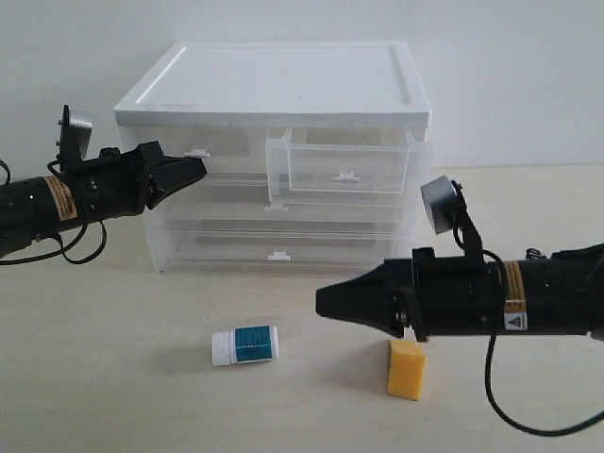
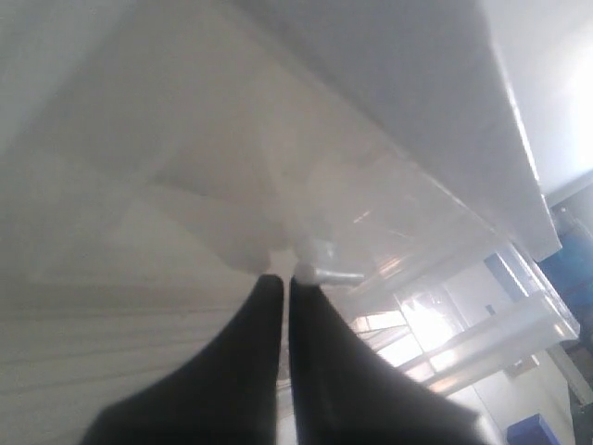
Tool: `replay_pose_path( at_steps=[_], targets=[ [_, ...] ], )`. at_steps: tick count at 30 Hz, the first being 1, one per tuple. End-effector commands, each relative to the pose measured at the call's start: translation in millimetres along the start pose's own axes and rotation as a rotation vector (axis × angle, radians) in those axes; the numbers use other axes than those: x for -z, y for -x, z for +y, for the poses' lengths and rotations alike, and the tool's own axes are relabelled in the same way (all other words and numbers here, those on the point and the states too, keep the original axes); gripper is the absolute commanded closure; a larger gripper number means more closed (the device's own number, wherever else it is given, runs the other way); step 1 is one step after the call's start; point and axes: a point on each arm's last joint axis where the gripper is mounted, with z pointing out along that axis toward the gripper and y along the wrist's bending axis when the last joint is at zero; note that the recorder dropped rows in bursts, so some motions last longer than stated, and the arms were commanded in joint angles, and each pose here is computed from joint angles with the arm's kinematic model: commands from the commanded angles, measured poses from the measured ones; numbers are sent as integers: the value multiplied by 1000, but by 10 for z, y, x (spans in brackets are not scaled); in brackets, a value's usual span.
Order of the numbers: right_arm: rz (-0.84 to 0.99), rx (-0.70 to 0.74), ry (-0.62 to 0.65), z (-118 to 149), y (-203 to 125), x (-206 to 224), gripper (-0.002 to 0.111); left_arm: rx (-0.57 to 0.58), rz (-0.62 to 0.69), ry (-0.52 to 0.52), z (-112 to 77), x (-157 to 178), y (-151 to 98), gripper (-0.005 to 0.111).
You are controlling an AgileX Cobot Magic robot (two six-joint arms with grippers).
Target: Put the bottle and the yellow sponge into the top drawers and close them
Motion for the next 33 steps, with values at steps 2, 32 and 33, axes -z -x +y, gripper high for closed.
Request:
replay_pose_path(
  at_steps=[2, 32, 33],
  targets=[
    [84, 111, 30, 45, -219, -1, 107, 36, -105, 60, 84, 50, 175, 103],
    [-398, 779, -521, 2331, 636, 237, 54, 42, -87, 56, 80, 48, 158, 103],
    [-411, 758, -519, 2338, 627, 262, 54, 43, -87, 56, 80, 48, 158, 103]
  ],
)
